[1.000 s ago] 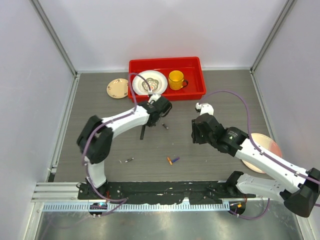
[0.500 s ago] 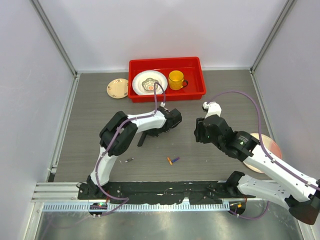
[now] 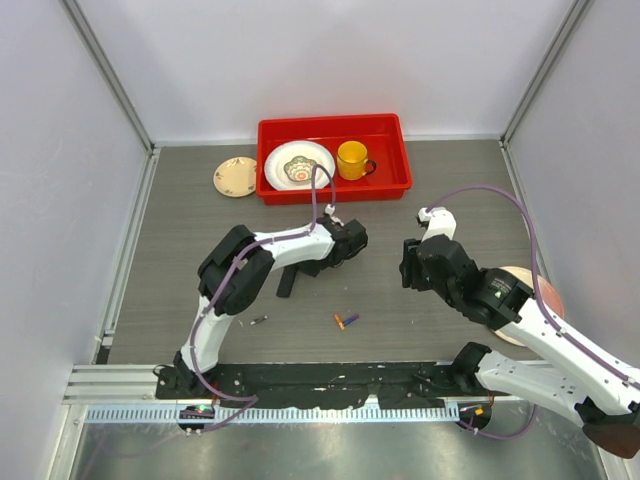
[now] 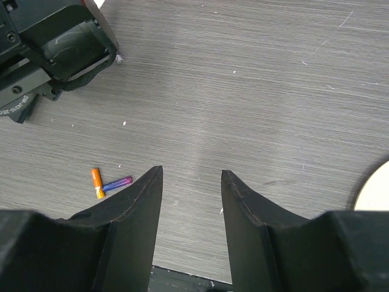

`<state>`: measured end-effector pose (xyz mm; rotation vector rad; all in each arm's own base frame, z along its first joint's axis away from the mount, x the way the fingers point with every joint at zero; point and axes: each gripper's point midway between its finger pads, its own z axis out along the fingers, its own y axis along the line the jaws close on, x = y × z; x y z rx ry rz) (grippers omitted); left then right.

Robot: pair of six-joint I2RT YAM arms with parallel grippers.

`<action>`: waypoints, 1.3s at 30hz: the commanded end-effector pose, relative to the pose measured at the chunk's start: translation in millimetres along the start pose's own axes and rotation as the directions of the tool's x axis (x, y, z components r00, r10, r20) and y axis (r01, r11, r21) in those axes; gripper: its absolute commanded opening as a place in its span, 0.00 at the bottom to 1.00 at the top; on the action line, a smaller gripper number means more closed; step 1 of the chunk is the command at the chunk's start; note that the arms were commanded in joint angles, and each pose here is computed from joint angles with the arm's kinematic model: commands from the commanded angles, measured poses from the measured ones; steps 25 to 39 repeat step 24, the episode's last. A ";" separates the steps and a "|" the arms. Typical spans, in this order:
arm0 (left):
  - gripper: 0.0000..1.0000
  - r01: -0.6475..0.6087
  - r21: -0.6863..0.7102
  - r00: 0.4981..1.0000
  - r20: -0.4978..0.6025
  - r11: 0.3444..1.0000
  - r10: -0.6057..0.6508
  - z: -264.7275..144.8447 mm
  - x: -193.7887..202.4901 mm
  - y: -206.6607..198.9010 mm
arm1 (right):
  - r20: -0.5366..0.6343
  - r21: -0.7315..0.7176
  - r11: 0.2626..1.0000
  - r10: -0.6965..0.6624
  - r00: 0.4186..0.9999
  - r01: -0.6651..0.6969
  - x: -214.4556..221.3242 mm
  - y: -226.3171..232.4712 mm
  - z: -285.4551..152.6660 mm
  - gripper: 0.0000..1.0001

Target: Load the batteries into the remote control

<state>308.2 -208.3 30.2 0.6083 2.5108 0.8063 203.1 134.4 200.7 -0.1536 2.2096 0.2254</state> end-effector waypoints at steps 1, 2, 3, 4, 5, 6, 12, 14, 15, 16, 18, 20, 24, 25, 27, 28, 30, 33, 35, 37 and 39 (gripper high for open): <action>0.57 0.100 0.112 0.989 0.102 0.989 -0.111 -37.9 -22.0 -6.6 | 0.072 0.017 0.999 0.048 0.996 -0.049 -20.7 -4.6 -11.7 0.49; 0.58 0.109 0.133 0.984 0.127 0.985 -0.126 -48.9 -27.2 -5.1 | 0.074 0.018 0.999 0.050 0.996 -0.051 -20.7 -5.1 -12.1 0.49; 0.59 0.116 0.169 0.980 0.139 0.979 -0.141 -58.0 -30.7 -6.6 | 0.080 0.021 0.998 0.054 0.995 -0.056 -21.7 -6.3 -12.9 0.49; 0.67 0.121 0.199 0.976 0.155 0.972 -0.153 -67.0 -34.8 -7.8 | 0.081 0.021 0.998 0.052 0.995 -0.054 -21.7 -6.1 -13.0 0.49; 0.71 0.122 0.240 0.967 0.191 0.963 -0.170 -86.9 -41.3 -7.6 | 0.080 0.028 0.998 0.053 0.995 -0.055 -21.2 -7.6 -13.0 0.49; 0.72 0.119 0.266 0.964 0.202 0.957 -0.176 -96.8 -42.7 -10.4 | 0.080 0.033 0.998 0.053 0.995 -0.056 -21.7 -8.2 -12.5 0.49; 0.82 0.222 0.495 0.861 0.304 0.840 -0.407 -167.3 -54.3 14.1 | 0.108 0.021 0.996 0.080 0.991 -0.083 -28.3 -6.9 -16.0 0.49; 1.00 0.296 0.564 0.803 0.290 0.771 -0.521 -165.1 -53.0 26.3 | 0.130 -0.017 0.995 0.100 0.986 -0.099 -31.6 -2.0 -18.1 0.49; 1.00 0.364 0.621 0.722 0.282 0.694 -0.632 -178.6 -58.5 47.5 | 0.136 -0.029 0.994 0.104 0.985 -0.101 -32.0 -0.2 -17.9 0.49; 1.00 0.404 0.630 0.690 0.267 0.664 -0.673 -175.5 -54.4 60.0 | 0.152 -0.046 0.993 0.117 0.982 -0.111 -34.0 1.9 -17.4 0.50; 1.00 0.523 0.636 0.604 0.194 0.568 -0.773 -158.5 -40.4 94.2 | 0.162 -0.067 0.991 0.125 0.979 -0.116 -34.4 4.6 -17.5 0.49; 1.00 0.591 0.600 0.566 0.169 0.540 -0.807 -136.2 -24.7 113.8 | 0.172 -0.084 0.990 0.130 0.976 -0.117 -35.6 8.0 -15.3 0.49; 1.00 0.620 0.604 0.507 0.178 0.501 -0.843 -137.2 -9.3 131.0 | 0.184 -0.119 0.986 0.136 0.974 -0.115 -36.3 14.8 -12.2 0.50; 1.00 0.620 0.604 0.507 0.178 0.501 -0.843 -137.2 -9.3 131.0 | 0.184 -0.119 0.986 0.136 0.974 -0.115 -36.3 14.8 -12.2 0.50; 1.00 0.620 0.604 0.507 0.178 0.501 -0.843 -137.2 -9.3 131.0 | 0.184 -0.119 0.986 0.136 0.974 -0.115 -36.3 14.8 -12.2 0.50; 1.00 0.620 0.604 0.507 0.178 0.501 -0.843 -137.2 -9.3 131.0 | 0.184 -0.119 0.986 0.136 0.974 -0.115 -36.3 14.8 -12.2 0.50; 1.00 0.620 0.604 0.507 0.178 0.501 -0.843 -137.2 -9.3 131.0 | 0.184 -0.119 0.986 0.136 0.974 -0.115 -36.3 14.8 -12.2 0.50; 1.00 0.620 0.604 0.507 0.178 0.501 -0.843 -137.2 -9.3 131.0 | 0.184 -0.119 0.986 0.136 0.974 -0.115 -36.3 14.8 -12.2 0.50; 1.00 0.620 0.604 0.507 0.178 0.501 -0.843 -137.2 -9.3 131.0 | 0.184 -0.119 0.986 0.136 0.974 -0.115 -36.3 14.8 -12.2 0.50; 1.00 0.620 0.604 0.507 0.178 0.501 -0.843 -137.2 -9.3 131.0 | 0.184 -0.119 0.986 0.136 0.974 -0.115 -36.3 14.8 -12.2 0.50; 1.00 0.620 0.604 0.507 0.178 0.501 -0.843 -137.2 -9.3 131.0 | 0.184 -0.119 0.986 0.136 0.974 -0.115 -36.3 14.8 -12.2 0.50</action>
